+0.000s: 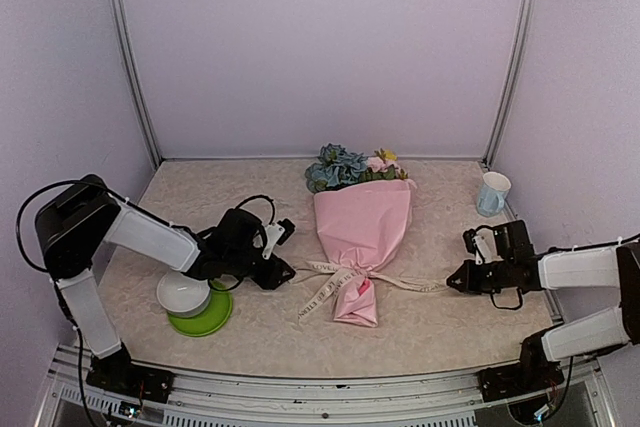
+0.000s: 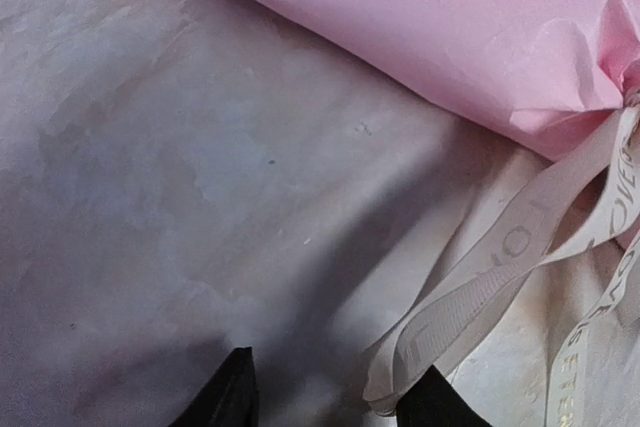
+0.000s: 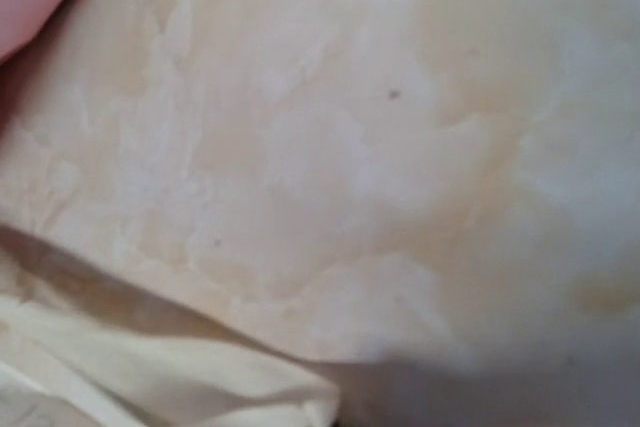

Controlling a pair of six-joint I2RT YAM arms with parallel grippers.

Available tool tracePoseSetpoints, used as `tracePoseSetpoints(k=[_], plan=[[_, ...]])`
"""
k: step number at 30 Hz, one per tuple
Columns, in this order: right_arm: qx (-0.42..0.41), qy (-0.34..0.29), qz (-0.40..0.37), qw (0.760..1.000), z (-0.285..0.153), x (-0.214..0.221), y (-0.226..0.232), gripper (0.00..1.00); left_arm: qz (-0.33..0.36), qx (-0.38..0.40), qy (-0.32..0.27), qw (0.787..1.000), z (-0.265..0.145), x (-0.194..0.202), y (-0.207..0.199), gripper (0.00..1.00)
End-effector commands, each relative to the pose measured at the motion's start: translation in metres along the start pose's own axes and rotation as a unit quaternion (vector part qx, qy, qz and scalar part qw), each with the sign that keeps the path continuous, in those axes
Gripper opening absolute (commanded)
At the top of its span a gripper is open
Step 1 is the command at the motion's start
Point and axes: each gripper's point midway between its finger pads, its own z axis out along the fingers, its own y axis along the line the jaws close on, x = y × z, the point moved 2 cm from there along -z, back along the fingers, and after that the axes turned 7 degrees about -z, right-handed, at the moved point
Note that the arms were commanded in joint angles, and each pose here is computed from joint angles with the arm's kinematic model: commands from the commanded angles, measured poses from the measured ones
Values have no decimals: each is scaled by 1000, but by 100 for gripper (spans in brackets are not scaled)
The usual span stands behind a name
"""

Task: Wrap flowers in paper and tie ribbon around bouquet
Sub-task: Tie the half-tied ribbon around the folded bouquet, then adjust the tied bouquet at the center of the board.

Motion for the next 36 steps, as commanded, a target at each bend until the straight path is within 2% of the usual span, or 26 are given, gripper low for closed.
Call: tracePoseSetpoints(k=[1, 4, 8, 10, 12, 15, 16, 18, 21, 24, 26, 30, 32, 36], plan=[[-26, -20, -26, 999, -1, -22, 17, 15, 13, -68, -58, 996, -33, -24, 18, 56], [-16, -20, -31, 999, -6, -29, 18, 31, 26, -80, -115, 990, -60, -41, 15, 58], [20, -38, -37, 998, -20, -44, 16, 49, 87, -37, -144, 985, -82, -45, -32, 50], [29, -50, -41, 997, -26, -50, 18, 49, 127, 4, -136, 983, -86, -36, -67, 50], [26, -55, -46, 997, -28, -55, 24, 49, 151, 49, -127, 979, -91, -26, -98, 54], [19, -54, -55, 997, -26, -58, 35, 48, 142, 90, -133, 977, -101, -24, -118, 59], [15, -53, -61, 997, -24, -59, 40, 47, 143, 108, -129, 975, -102, -21, -124, 56], [6, -51, -73, 996, -21, -61, 51, 46, 153, 129, -106, 974, -98, -9, -137, 42], [-7, -49, -89, 995, -16, -62, 65, 45, 166, 144, -39, 975, -73, 18, -150, 25], [-11, -46, -94, 994, -12, -63, 70, 44, 174, 133, 15, 976, -45, 39, -149, 21], [-14, -41, -97, 994, -10, -61, 72, 44, 174, 127, 29, 976, -34, 47, -146, 21], [-18, -43, -102, 994, -12, -61, 76, 44, 161, 116, 44, 979, -17, 56, -139, 29], [-18, -47, -102, 993, -14, -62, 76, 44, 151, 110, 40, 981, -10, 55, -139, 37], [-19, -48, -103, 993, -14, -62, 77, 44, 115, 128, 27, 985, 0, 52, -147, 43]])
